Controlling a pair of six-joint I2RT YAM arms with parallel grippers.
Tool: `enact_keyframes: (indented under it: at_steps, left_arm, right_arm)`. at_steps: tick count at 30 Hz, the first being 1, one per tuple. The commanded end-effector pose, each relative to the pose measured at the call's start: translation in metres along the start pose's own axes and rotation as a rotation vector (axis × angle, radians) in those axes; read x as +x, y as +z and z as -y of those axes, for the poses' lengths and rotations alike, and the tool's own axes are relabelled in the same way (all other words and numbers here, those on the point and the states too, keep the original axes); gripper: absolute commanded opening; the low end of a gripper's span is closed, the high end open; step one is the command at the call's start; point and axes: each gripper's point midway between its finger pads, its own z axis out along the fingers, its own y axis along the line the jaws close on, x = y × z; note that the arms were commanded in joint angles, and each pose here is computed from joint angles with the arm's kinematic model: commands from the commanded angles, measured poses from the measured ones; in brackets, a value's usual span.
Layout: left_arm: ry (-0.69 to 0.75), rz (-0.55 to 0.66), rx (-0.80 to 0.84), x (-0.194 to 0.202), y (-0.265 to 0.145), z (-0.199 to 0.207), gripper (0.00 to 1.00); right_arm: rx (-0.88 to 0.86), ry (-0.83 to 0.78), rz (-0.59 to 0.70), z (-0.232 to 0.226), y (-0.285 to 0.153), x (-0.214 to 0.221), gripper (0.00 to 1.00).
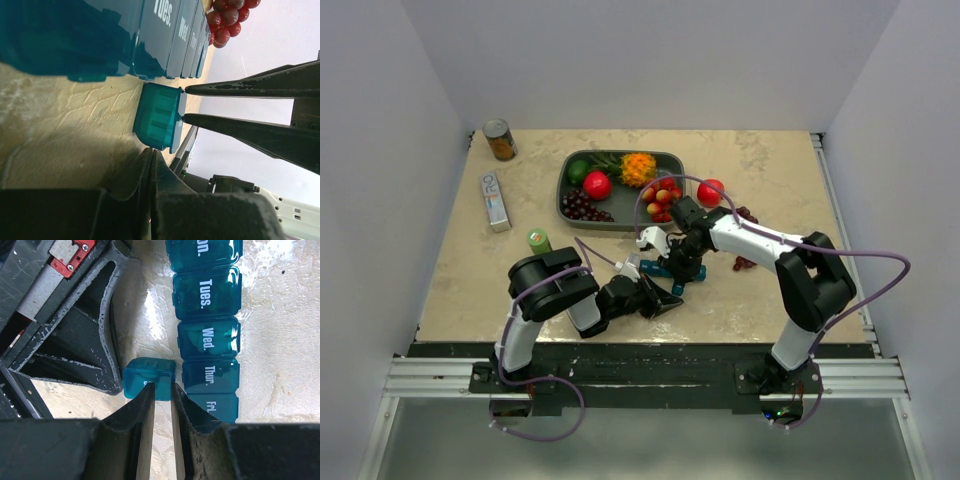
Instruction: Sort the pills into containers
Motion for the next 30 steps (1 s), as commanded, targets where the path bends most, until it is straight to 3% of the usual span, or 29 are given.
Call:
enact_keyframes:
  at_steps: [1, 18, 30]
  left_arm:
    - [-0.001, -0.006, -0.076, 0.003, -0.006, -0.021, 0.06]
    - [0.014, -0.019, -0.063, 0.006, -0.012, -0.018, 0.06]
    - [0.016, -0.017, -0.06, 0.006, -0.014, -0.018, 0.06]
  right_arm:
    - [0.0, 0.005, -0.02, -0.002, 0.006, 0.005, 0.24]
    - [0.016, 0.007, -0.036, 0.001, 0.01, 0.006, 0.24]
    - [-0.006, -0.024, 0.039, -0.008, -0.008, -0.011, 0.23]
